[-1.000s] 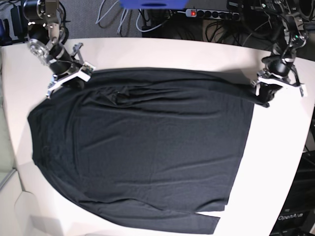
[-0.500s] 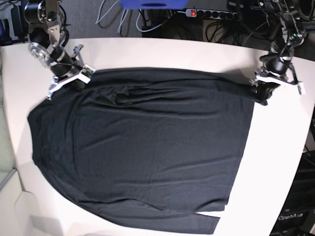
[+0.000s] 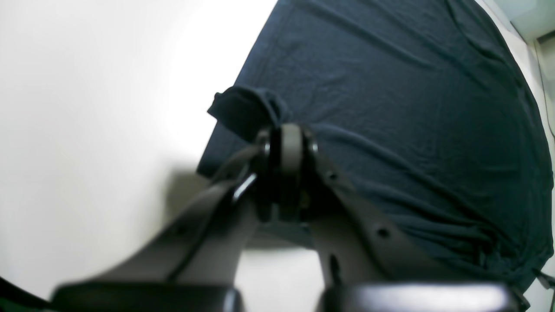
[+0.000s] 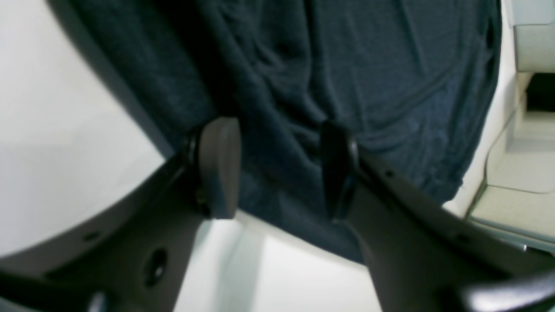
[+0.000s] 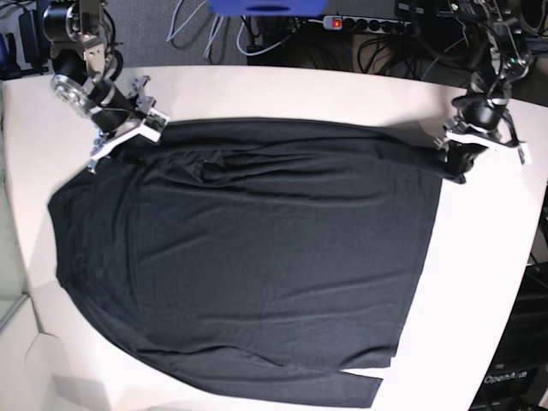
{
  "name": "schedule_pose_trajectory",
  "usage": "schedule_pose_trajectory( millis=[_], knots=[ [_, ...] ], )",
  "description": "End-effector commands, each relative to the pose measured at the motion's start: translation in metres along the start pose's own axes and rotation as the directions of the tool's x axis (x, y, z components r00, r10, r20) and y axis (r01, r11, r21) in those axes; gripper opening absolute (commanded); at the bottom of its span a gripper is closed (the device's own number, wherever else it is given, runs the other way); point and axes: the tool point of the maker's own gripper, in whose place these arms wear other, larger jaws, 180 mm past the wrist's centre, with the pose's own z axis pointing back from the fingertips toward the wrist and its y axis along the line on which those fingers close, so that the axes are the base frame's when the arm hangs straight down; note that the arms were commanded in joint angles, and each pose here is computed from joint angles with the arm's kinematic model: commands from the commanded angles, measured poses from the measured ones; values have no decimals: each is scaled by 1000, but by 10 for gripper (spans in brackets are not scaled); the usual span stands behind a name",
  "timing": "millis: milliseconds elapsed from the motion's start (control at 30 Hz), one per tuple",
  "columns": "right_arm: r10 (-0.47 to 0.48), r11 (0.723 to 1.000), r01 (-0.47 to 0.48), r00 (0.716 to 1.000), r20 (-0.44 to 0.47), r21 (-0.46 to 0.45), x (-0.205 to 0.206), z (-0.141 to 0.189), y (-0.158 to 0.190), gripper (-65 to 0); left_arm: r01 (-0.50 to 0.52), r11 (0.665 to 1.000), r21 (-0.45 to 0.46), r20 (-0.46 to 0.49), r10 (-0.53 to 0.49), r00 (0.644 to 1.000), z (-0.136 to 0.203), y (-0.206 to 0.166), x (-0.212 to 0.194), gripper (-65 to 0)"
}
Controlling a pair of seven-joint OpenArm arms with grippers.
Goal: Fold the T-shirt properly
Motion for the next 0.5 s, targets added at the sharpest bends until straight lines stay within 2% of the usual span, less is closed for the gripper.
schedule_pose_trajectory(
  millis=[0,133,233,300,467],
  knots=[
    [28,999,-28,1000,-5,-19,-2,1,-8,-340,7,1000,-21,43,-6,999,2,-5,13,-650],
    [62,998,-61,996,-58,22,-18,-3,5,-341,7,1000,-21,43,-6,999,2,-5,13,-650],
    [75,996,-73,997,-31,41,-16,-5,11,-358,7,1000,-21,43,-6,999,2,-5,13,-650],
    [85,995,-84,996,-20,48,-16,-5,13,-402,7,1000,-21,43,-6,999,2,-5,13,-650],
    [107,991,-103,993,-52,80,-27,-7,22,-566,7,1000,-21,43,-6,999,2,-5,13,-650]
  ],
)
